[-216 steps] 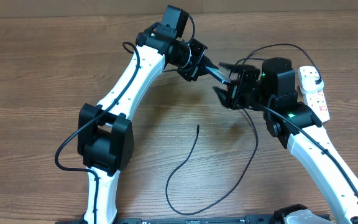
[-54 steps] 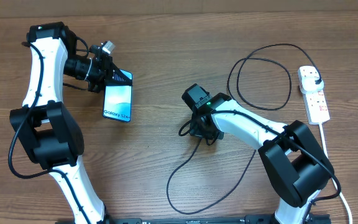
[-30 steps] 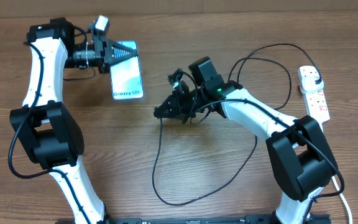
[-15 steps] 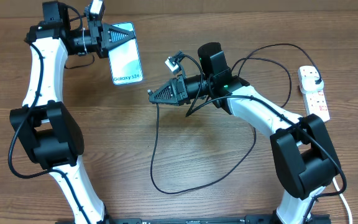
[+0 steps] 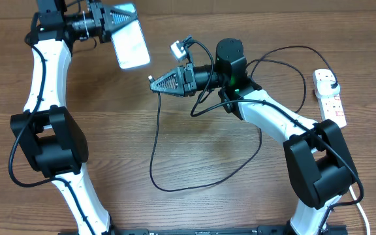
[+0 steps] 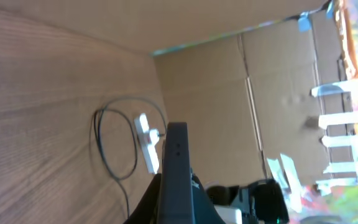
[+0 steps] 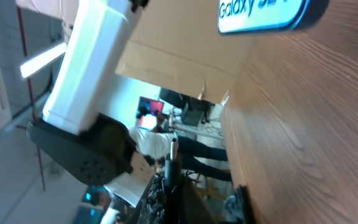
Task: Plug charger to phone and switch on socket
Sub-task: 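Lift the plug toward the phone's bottom while the left gripper raises the phone, then push the plug with the right gripper into the phone's bottom port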
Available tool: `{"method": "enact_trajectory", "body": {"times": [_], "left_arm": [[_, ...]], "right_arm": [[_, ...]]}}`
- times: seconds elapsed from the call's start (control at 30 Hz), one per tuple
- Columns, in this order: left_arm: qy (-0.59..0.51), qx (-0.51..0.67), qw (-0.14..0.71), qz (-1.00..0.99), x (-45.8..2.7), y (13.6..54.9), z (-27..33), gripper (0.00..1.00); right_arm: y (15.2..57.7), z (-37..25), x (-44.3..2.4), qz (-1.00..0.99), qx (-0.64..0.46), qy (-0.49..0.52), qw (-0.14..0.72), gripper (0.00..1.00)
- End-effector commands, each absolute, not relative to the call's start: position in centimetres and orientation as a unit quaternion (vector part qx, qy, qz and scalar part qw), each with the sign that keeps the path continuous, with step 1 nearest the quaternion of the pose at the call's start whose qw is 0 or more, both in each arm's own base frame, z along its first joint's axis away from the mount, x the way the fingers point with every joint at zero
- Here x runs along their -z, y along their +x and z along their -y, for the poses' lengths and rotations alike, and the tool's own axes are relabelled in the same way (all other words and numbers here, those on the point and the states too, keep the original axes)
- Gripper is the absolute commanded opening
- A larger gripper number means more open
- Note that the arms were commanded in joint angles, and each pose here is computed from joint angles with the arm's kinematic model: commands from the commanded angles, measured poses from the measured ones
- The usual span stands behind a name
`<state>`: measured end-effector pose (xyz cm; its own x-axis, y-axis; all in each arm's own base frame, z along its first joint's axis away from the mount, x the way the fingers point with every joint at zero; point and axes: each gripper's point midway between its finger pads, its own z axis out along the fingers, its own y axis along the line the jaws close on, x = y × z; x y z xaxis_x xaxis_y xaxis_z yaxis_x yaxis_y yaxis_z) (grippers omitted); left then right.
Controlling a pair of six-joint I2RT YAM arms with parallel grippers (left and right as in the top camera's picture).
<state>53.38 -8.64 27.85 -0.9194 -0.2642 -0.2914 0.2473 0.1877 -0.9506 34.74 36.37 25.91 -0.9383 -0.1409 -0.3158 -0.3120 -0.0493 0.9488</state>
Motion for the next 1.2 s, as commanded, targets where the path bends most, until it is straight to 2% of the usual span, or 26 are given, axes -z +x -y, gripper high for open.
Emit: {"method": "enact_trajectory", "body": {"times": [0.0, 0.33, 0.77, 1.17], "left_arm": [[-0.029, 0.659, 0.174, -0.731, -30.1, 53.8, 9.2, 0.04], [-0.017, 0.683, 0.156, -0.713, -33.3, 54.0, 12.4, 0.04], [-0.023, 0.690, 0.131, -0.711, -33.5, 53.6, 13.0, 0.04], [-0.022, 0.690, 0.132, -0.711, -33.6, 53.6, 13.2, 0.04]], "right_arm": [[35.8, -36.4, -27.1, -0.688, -0.714, -0.119, 0.051, 0.04], [36.9, -36.3, -30.2, -0.654, -0.740, -0.112, 0.109, 0.04], [39.1, -36.1, -31.0, -0.644, -0.743, -0.070, 0.165, 0.04], [39.8, -35.9, -31.2, -0.642, -0.743, -0.055, 0.178, 0.04]]}}
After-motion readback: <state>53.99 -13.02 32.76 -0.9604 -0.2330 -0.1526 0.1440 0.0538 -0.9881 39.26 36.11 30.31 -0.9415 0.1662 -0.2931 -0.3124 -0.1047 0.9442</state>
